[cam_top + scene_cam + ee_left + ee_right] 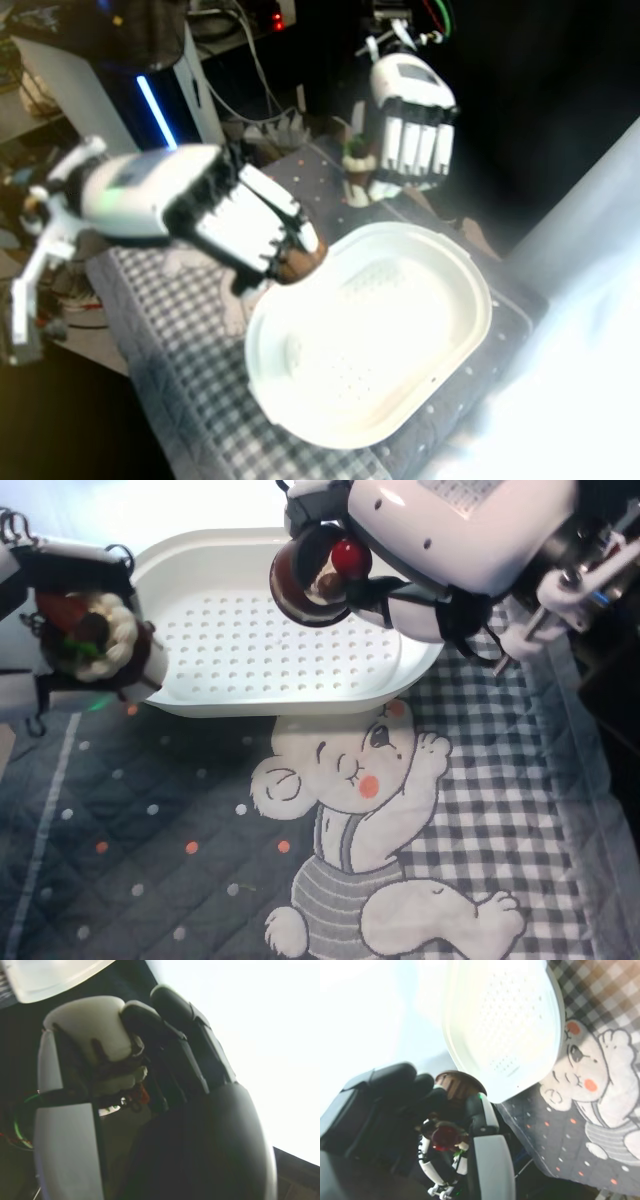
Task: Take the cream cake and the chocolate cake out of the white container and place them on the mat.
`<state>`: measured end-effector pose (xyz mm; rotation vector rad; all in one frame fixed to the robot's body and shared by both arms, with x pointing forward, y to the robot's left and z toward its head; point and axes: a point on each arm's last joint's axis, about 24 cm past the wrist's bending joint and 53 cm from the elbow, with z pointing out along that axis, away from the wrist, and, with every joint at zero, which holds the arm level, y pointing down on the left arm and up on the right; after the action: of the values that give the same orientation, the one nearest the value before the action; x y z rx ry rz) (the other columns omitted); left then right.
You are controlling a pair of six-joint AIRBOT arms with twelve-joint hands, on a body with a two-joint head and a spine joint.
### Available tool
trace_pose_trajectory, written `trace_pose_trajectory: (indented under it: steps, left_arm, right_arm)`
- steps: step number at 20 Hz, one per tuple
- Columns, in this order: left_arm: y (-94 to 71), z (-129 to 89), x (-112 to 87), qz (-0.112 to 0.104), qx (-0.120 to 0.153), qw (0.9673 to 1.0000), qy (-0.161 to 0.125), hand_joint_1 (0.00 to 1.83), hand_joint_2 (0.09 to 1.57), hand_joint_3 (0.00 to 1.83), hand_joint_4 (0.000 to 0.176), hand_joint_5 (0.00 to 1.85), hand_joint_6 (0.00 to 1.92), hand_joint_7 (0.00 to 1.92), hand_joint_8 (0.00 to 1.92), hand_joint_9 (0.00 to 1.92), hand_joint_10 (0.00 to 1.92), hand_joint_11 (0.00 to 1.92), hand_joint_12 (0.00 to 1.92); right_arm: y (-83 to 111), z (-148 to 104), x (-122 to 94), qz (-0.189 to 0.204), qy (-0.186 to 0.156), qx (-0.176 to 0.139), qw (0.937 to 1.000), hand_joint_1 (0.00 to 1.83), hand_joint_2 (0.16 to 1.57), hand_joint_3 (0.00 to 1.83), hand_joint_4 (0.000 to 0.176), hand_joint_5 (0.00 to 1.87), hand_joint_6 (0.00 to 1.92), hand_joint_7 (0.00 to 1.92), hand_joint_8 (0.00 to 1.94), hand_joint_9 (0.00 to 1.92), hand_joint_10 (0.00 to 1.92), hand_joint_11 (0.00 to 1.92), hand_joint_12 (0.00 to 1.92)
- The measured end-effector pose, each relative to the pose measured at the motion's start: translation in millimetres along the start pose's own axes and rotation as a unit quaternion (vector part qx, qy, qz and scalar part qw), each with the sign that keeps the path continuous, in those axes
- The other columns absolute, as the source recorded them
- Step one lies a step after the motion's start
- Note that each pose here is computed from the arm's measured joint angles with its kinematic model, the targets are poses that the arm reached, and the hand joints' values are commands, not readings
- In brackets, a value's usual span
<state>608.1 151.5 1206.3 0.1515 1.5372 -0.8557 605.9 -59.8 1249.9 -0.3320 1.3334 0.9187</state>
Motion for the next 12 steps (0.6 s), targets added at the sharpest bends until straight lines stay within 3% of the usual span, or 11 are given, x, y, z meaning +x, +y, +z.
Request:
trace_pose_trajectory:
  steps: [1, 3, 4, 7, 12]
  left_arm:
    - [-1.0, -5, 0.2, -0.002, -0.002, 1.0, 0.0, 1.36, 1.16, 0.0, 0.0, 0.82, 1.08, 0.89, 1.14, 0.86, 1.35, 0.67, 1.44]
    - [-1.7, -15, 3.7, -0.001, -0.007, 0.9999, 0.008, 1.36, 1.16, 0.0, 0.0, 0.8, 1.13, 0.86, 1.15, 0.87, 1.35, 0.67, 1.4]
    - [-3.7, -18, 5.8, -0.001, -0.007, 0.9999, 0.012, 1.36, 1.16, 0.0, 0.0, 0.81, 1.13, 0.86, 1.14, 0.86, 1.35, 0.67, 1.4]
    - [-11.6, -29, 14.1, 0.001, -0.003, 0.9996, 0.027, 1.36, 1.16, 0.0, 0.0, 0.82, 1.11, 0.86, 1.14, 0.88, 1.31, 0.71, 1.33]
    - [-10.2, -45, 31.7, -0.011, -0.021, 0.9983, 0.054, 1.36, 1.15, 0.0, 0.0, 0.8, 1.11, 0.85, 1.15, 0.93, 1.26, 0.85, 1.27]
  right_arm:
    - [1.7, -5, 2, -0.001, 0.005, -0.001, 1.0, 1.37, 1.14, 0.0, 0.0, 0.87, 1.04, 0.93, 1.1, 0.9, 1.33, 0.84, 1.54]
    - [-0.4, -17, 9, -0.002, 0.021, 0.006, 0.9998, 1.23, 1.13, 0.0, 0.0, 0.92, 1.07, 0.98, 1.1, 0.94, 1.2, 0.84, 1.52]
    - [-1.0, -21, 11, -0.002, 0.026, 0.01, 0.9996, 1.35, 1.12, 0.0, 0.0, 0.92, 1.03, 0.97, 1.03, 0.93, 1.24, 0.83, 1.51]
    - [4.7, -33, 13, 0.002, 0.031, 0.01, 0.9995, 1.39, 1.1, 0.0, 0.0, 0.92, 0.93, 1.0, 0.99, 0.97, 1.24, 0.95, 1.45]
    - [9.3, -60, 46, 0.025, 0.076, 0.025, 0.9965, 1.38, 1.11, 0.0, 0.0, 0.91, 1.04, 1.08, 0.88, 0.88, 1.26, 0.77, 1.47]
